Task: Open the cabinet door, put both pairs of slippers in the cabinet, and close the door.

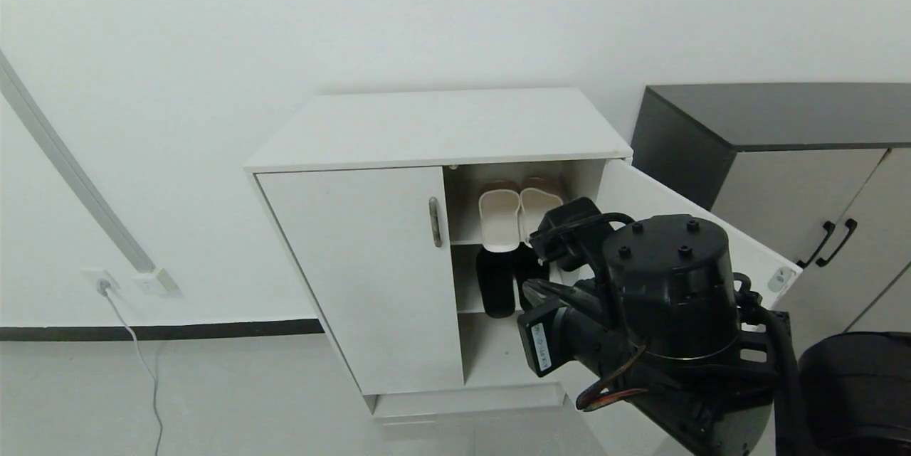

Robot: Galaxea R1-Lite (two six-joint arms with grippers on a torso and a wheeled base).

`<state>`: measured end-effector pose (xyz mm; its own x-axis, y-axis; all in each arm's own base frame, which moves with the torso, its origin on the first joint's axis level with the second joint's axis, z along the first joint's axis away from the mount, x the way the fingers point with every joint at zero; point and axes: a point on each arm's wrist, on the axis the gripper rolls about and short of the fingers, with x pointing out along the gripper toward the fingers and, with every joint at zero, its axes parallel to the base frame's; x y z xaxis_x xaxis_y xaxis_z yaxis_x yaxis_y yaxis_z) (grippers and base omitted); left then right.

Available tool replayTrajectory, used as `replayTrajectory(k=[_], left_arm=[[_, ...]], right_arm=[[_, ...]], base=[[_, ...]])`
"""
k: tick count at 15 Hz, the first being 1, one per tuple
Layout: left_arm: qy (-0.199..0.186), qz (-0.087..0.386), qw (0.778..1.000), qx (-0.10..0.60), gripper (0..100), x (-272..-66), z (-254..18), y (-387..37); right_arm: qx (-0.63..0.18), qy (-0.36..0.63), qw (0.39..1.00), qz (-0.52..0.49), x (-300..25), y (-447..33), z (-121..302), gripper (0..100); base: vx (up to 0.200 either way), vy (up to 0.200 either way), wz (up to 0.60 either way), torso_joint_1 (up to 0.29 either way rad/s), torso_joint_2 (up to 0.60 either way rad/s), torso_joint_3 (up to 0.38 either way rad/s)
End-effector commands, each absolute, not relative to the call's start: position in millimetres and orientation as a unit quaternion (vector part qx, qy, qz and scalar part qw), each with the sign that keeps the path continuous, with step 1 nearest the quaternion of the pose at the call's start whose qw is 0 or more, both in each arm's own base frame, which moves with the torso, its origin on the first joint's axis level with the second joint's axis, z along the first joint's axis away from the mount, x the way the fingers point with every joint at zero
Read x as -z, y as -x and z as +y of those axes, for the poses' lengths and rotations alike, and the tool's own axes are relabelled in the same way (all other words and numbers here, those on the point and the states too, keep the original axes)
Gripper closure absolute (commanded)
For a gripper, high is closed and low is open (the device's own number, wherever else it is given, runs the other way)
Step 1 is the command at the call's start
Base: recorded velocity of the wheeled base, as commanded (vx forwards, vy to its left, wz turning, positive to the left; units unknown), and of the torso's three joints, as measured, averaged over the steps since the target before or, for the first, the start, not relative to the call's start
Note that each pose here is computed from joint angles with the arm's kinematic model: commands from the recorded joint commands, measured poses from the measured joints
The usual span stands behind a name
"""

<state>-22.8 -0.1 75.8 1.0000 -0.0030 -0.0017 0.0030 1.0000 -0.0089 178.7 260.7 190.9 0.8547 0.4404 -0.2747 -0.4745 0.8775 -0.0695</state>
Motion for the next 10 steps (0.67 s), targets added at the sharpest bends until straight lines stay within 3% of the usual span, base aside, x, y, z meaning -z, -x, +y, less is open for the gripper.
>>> replayTrajectory(k=[1,10], left_arm=[[0.005,0.001,1.000,0.002,100,-75.8,-0.1,22.8],[0.003,0.001,1.000,0.002,100,-75.8,-0.2,22.8]], right_arm=[[-0.238,0.068,0.961,0.127,-190.5,-178.7,260.9,100],[-0.235,0.070,0.961,0.130,-188.2,-180.4,260.9,100]], base=[[0.000,0.000,0.00,0.207,-0.52,-0.310],[0.000,0.000,0.00,0.236,-0.56,-0.324]])
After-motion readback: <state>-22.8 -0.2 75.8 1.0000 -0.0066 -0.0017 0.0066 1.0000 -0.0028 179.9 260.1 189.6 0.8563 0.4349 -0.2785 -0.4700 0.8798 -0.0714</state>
